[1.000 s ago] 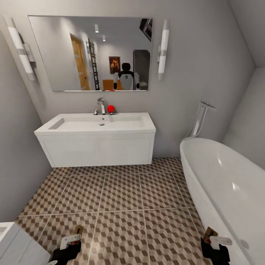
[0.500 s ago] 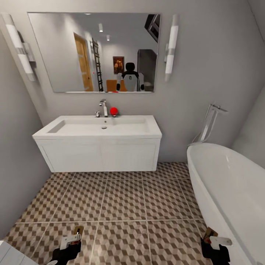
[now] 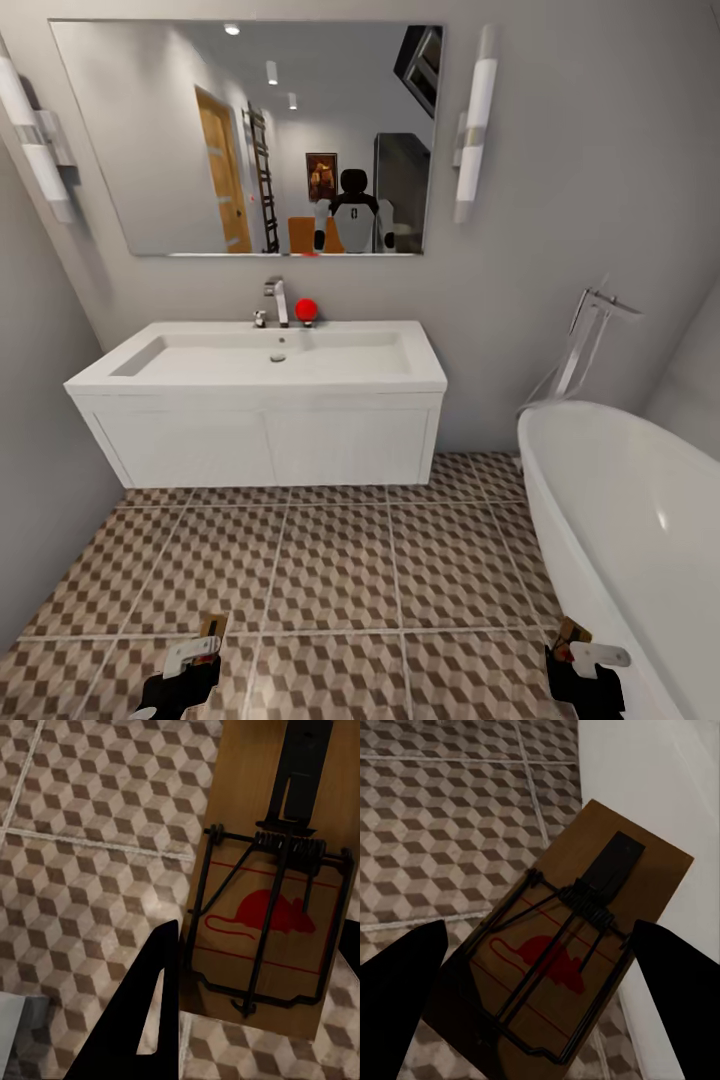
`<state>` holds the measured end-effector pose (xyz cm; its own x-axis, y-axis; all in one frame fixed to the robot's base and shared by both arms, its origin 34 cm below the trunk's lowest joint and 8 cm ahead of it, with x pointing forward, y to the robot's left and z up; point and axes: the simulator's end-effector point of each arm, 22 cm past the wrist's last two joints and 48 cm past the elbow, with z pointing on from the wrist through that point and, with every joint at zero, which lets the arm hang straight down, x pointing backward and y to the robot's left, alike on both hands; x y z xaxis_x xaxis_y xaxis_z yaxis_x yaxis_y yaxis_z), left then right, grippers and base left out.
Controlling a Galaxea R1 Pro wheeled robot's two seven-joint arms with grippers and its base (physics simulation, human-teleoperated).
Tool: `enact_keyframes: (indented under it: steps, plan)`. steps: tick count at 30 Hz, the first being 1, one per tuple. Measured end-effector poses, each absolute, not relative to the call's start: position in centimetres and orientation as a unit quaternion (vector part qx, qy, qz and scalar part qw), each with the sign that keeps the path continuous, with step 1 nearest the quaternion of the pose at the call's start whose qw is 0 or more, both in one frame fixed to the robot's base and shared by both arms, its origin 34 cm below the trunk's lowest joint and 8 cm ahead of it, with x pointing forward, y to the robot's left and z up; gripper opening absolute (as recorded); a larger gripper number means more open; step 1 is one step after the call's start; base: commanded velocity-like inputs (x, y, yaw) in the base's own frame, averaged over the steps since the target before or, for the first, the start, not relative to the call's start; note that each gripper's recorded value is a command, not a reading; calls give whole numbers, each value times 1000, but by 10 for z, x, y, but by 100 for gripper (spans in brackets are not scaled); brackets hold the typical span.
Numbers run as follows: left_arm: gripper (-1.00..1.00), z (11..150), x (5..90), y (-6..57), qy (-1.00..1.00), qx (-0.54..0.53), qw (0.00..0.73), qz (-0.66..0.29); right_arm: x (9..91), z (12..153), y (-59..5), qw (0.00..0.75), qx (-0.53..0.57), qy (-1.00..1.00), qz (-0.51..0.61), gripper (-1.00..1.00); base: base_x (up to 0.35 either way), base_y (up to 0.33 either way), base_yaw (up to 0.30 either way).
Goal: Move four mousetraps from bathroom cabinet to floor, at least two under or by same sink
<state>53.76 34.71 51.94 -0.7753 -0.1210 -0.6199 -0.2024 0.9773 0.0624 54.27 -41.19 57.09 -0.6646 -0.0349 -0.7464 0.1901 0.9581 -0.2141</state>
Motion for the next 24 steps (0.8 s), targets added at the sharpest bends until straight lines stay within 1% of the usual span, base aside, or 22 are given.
enact_keyframes:
  steps: [2, 5, 24]
  plan:
    - [-100, 519, 538, 347, 940, -86, 324, 63, 543, 571, -412, 407, 43, 902, -138, -100, 230, 0, 0]
    - [-100, 519, 538, 347, 940, -86, 324, 63, 543, 571, -412, 407, 43, 902, -138, -100, 62, 0, 0]
    - [-100, 519, 538, 347, 940, -86, 324, 62, 543, 570, -411, 407, 42, 902, -137, -100, 4, 0, 0]
